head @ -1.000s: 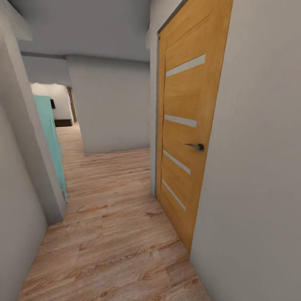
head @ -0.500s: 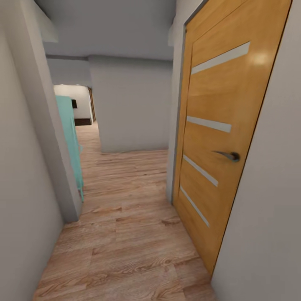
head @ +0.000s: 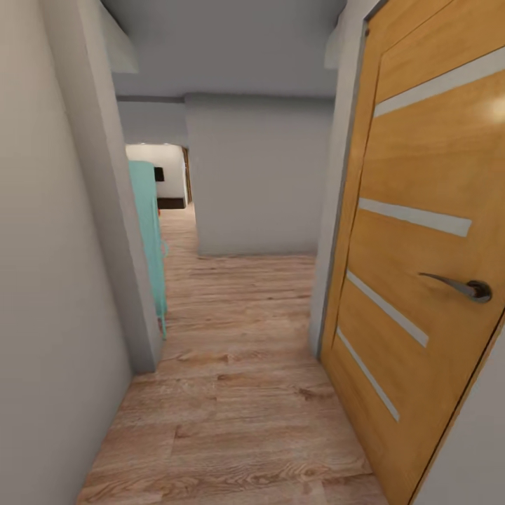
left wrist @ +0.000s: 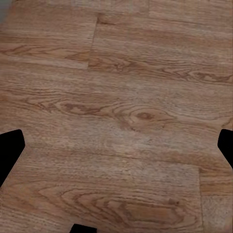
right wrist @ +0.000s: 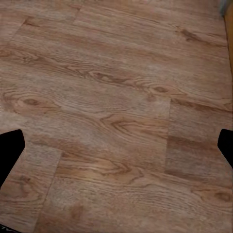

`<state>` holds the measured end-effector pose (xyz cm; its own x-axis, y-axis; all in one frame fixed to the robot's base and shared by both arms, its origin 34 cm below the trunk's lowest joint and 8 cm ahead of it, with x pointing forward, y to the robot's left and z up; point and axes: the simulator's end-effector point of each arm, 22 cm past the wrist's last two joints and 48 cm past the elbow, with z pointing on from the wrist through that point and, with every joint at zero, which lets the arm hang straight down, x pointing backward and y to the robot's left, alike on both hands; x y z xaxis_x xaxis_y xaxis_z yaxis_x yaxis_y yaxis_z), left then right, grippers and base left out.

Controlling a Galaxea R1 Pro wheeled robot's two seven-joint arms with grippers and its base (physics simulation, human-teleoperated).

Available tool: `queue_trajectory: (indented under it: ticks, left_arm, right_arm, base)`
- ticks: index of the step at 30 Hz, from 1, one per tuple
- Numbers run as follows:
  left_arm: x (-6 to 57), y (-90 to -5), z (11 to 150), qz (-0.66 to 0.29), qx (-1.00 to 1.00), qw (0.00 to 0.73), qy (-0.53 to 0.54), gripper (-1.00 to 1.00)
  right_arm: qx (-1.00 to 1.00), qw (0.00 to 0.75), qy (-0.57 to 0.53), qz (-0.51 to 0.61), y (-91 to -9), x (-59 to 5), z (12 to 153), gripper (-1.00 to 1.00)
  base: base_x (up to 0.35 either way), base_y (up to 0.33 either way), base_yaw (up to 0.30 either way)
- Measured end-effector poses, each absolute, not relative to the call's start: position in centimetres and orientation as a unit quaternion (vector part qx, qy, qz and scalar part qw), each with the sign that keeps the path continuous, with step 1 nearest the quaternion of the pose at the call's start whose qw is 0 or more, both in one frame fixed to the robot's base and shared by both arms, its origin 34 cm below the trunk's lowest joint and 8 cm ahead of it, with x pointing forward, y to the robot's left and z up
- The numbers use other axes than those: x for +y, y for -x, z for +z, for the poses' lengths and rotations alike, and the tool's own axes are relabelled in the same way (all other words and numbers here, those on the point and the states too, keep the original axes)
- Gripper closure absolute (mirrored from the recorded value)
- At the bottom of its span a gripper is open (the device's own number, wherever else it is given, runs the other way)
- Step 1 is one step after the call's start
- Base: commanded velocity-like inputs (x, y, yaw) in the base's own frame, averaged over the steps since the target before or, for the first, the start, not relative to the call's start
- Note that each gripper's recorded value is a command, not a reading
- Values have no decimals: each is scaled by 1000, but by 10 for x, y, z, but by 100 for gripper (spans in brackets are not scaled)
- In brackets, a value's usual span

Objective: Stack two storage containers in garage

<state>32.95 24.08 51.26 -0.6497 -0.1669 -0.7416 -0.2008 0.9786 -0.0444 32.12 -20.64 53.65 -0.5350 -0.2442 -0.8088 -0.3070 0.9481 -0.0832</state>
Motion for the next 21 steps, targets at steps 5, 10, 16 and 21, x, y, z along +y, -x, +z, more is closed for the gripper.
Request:
queue_trajectory:
  ticks: [5, 10, 16, 21]
  left_arm:
    - [241, -329, 513, 21, 908, 406, 101, -100]
    - [241, -330, 513, 21, 908, 406, 101, -100]
    - [241, -330, 513, 21, 908, 406, 101, -100]
    - [241, -330, 513, 21, 908, 406, 101, -100]
  right_arm:
    - [875, 456, 157, 34, -321, -207, 536, -100]
    - [875, 456, 157, 34, -321, -207, 537, -100]
    - [875, 456, 157, 34, -321, -207, 537, -100]
    - [875, 456, 157, 35, -321, -206, 537, -100]
  base:
    - [315, 0, 298]
    - [316, 0, 299]
    - [316, 0, 295]
    - [316, 0, 95]
